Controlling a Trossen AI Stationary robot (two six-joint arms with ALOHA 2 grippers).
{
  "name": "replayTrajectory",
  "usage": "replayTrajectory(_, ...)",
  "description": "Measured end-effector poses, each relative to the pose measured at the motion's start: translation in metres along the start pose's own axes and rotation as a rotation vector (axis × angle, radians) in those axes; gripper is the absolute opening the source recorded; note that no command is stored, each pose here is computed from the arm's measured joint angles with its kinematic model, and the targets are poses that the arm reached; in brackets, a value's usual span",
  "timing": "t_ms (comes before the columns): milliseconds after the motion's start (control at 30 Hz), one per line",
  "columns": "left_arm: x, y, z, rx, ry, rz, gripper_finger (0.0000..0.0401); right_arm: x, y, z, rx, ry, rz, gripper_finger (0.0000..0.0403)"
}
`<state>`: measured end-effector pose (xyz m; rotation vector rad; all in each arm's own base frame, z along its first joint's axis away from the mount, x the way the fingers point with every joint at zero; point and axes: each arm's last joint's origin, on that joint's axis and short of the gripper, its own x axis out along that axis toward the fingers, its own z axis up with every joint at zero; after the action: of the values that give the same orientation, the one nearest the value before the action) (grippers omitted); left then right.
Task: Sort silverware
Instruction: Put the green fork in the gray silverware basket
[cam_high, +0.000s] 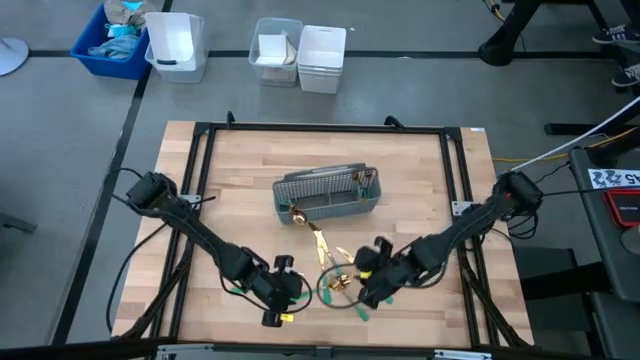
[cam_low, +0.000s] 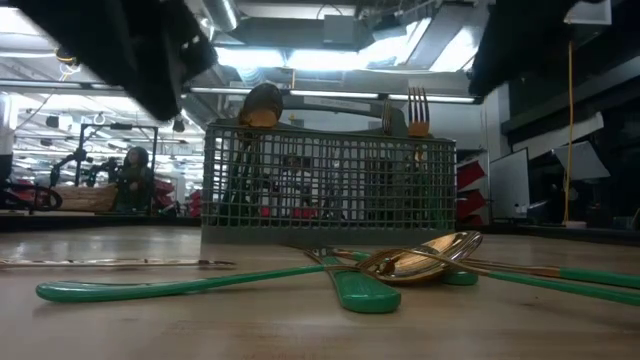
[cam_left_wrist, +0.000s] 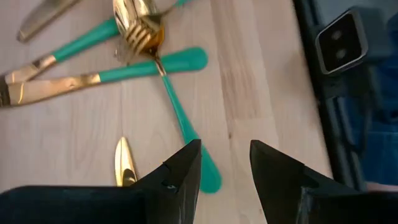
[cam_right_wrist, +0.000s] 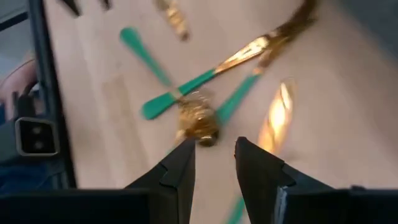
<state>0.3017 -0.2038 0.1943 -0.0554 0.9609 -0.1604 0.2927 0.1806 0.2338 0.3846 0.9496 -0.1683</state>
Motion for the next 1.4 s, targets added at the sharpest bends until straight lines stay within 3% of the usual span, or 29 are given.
replayTrajectory(467,0.012,0.001,-0.002,-0.027,-0.010,0.036,0.0129,0.069,0.017,-0.023,-0.010,0.107,0.057,0.0115)
replayTrajectory(933,0.011,0.000,-0.002,-0.048,-0.015,0.040,0.0129,0.068,0.034,-0.045,-0.076,-0.014,0.004,0.0115)
replayTrajectory(1400,0.011,0.000,-0.002,-0.048,-0.012,0.041,0.0129,0.101,0.030,-0.060,-0.074,-0.002,-0.055,0.0115)
